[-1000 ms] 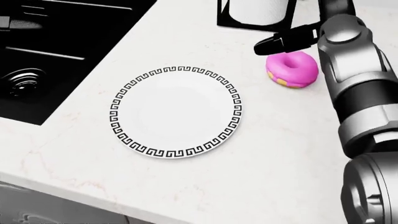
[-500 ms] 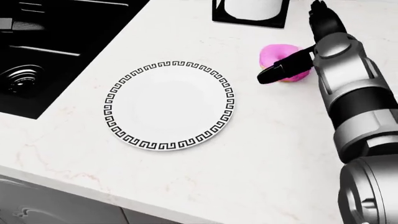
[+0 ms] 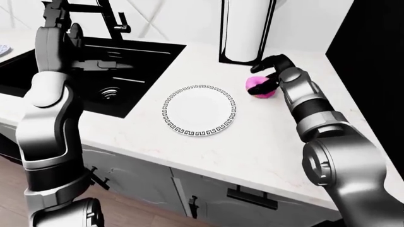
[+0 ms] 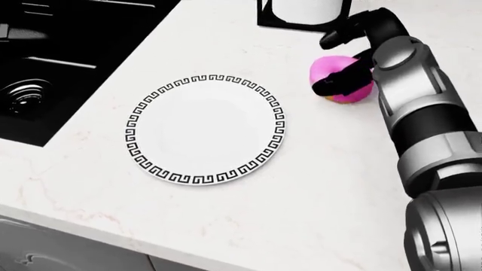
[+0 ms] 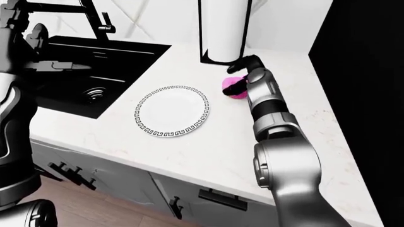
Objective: Place the pastries on the plates.
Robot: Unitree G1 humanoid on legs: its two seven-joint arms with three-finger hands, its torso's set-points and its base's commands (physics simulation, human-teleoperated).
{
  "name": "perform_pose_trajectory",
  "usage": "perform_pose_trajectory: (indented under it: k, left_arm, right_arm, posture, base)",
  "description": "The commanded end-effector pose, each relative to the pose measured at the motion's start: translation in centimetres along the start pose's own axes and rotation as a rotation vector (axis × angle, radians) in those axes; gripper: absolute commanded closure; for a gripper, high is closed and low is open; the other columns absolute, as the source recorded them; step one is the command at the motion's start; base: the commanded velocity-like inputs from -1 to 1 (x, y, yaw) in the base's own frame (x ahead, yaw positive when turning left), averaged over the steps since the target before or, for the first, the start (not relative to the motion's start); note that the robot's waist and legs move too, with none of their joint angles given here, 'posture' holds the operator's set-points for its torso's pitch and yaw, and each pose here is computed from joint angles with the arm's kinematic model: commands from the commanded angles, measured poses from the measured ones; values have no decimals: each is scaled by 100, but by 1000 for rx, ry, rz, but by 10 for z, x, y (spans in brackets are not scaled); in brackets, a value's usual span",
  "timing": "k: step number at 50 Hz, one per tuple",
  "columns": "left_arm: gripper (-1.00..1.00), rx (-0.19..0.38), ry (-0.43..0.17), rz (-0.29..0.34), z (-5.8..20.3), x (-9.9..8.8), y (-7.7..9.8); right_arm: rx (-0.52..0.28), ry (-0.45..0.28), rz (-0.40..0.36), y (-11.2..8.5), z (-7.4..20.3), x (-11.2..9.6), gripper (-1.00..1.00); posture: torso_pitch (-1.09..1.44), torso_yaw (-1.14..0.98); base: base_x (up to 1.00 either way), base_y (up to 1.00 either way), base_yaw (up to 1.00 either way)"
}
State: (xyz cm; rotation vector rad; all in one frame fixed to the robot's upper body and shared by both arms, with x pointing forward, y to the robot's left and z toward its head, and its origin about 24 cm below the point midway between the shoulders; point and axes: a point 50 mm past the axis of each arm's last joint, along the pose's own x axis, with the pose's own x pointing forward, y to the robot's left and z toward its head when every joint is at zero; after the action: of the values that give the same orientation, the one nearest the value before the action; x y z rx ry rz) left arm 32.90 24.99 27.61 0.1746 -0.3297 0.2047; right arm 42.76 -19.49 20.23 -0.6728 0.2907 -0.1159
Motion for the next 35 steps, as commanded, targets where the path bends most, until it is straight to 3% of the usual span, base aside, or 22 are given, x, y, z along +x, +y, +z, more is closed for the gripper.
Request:
perform_pose_trajectory:
  k: [1, 8, 19, 22, 31, 34, 35]
  left_arm:
    - [-100, 4, -93, 16, 21, 0, 4]
    - [-100, 4, -94, 18, 22, -1, 5]
    - [-100, 3, -93, 20, 21, 0, 6]
    - [-100, 2, -92, 20, 20, 0, 5]
    - [-100, 2, -91, 22, 21, -2, 7]
    - [-100, 2, -90, 22, 19, -2, 6]
    - [-100, 1, -90, 22, 19, -2, 6]
  right_arm:
    - [-4, -85, -33, -13, 23, -4, 40]
    - [-47, -112, -24, -14, 30, -6, 100]
    - [-91, -263, -27, -23, 81, -23, 100]
    - [-137, -322, -17, -23, 94, -28, 100]
    - [-243, -500, 128, -6, 126, -47, 100]
    - [-267, -585, 255, 7, 135, -56, 100]
    - [-259, -587, 259, 8, 136, -57, 100]
  posture:
    - [0, 0]
    - [0, 0]
    - [0, 0]
    - [0, 0]
    - [0, 0]
    - [0, 0]
    - [0, 0]
  base:
    - [0, 0, 0]
    - [0, 0, 0]
    - [0, 0, 0]
    - [0, 0, 0]
    - [0, 0, 0]
    - [0, 0, 0]
    - [0, 0, 0]
